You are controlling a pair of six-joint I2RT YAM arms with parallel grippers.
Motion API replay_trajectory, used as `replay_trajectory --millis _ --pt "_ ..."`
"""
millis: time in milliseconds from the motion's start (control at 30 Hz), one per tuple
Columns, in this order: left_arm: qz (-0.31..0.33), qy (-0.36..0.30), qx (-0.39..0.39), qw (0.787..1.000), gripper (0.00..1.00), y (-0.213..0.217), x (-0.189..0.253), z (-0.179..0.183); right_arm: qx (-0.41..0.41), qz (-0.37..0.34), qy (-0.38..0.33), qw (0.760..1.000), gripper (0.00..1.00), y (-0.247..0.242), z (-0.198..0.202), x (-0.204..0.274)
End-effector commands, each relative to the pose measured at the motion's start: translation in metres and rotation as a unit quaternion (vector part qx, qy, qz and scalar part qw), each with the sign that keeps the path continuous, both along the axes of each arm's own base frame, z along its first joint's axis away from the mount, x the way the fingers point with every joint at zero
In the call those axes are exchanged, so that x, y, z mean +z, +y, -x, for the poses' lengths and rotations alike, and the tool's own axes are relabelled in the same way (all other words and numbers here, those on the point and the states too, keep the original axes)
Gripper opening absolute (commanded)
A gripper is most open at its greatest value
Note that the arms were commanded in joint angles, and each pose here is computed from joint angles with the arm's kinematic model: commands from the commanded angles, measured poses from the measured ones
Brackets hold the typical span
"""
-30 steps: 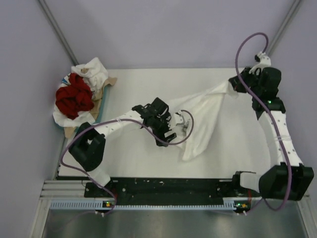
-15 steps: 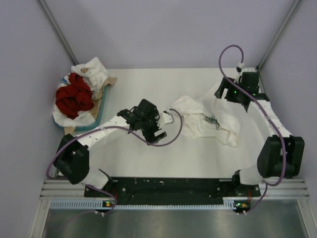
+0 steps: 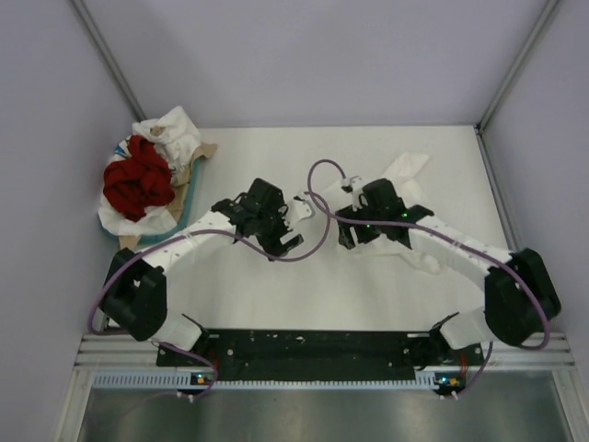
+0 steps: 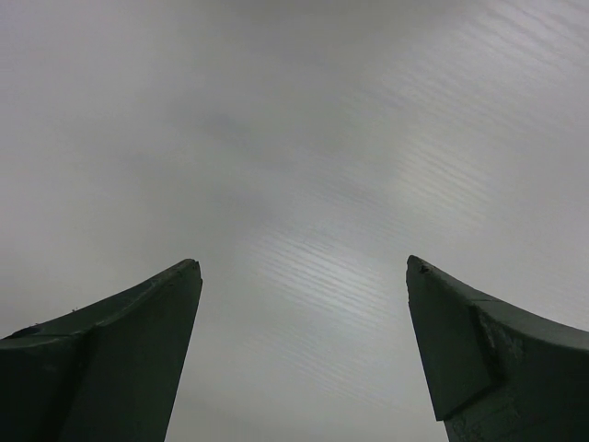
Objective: Fold and stack the t-shirts
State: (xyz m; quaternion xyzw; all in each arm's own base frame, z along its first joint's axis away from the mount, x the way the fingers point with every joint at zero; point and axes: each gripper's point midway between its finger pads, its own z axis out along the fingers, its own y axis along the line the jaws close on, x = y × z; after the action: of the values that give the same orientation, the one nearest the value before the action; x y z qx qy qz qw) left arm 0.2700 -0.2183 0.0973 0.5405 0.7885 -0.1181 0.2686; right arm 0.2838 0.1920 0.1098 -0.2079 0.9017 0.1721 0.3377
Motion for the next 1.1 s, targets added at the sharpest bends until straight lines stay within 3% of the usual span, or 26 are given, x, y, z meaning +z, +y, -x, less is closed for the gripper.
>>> replay_trajectory --millis 0,200,400,667,767,833,933,1067 --pt "0.017 -0.051 0.081 0.995 0.96 0.03 0.029 -0.035 0.068 0.036 0.012 0.997 0.71 0.041 -0.02 -0.014" --pt "0.016 -0.048 0.174 0.983 0.96 0.087 0.034 -0.055 0.057 0.101 0.079 0.99 0.7 0.045 -0.034 -0.056" --pt "0.008 -0.063 0.188 0.98 0.97 0.112 0.026 -0.045 0.065 0.115 0.131 0.983 0.68 0.037 -0.011 -0.088" --pt "0.023 -0.067 0.192 0.979 0.97 0.109 0.04 -0.047 0.062 0.172 0.156 0.971 0.5 0.028 0.007 -0.12" --pt "0.023 -0.072 0.195 0.978 0.97 0.111 0.044 -0.048 0.058 0.185 0.162 0.967 0.28 0.022 0.01 -0.124" --pt "0.025 -0.076 0.194 0.978 0.97 0.111 0.048 -0.047 0.064 0.171 0.154 0.971 0.01 0.027 0.01 -0.115" --pt "0.03 -0.079 0.186 0.979 0.97 0.11 0.053 -0.043 0.073 0.127 0.106 0.983 0.0 0.042 -0.002 -0.077" --pt "0.037 -0.084 0.183 0.979 0.97 0.108 0.056 -0.042 0.121 -0.002 -0.007 0.993 0.0 0.078 -0.01 0.045"
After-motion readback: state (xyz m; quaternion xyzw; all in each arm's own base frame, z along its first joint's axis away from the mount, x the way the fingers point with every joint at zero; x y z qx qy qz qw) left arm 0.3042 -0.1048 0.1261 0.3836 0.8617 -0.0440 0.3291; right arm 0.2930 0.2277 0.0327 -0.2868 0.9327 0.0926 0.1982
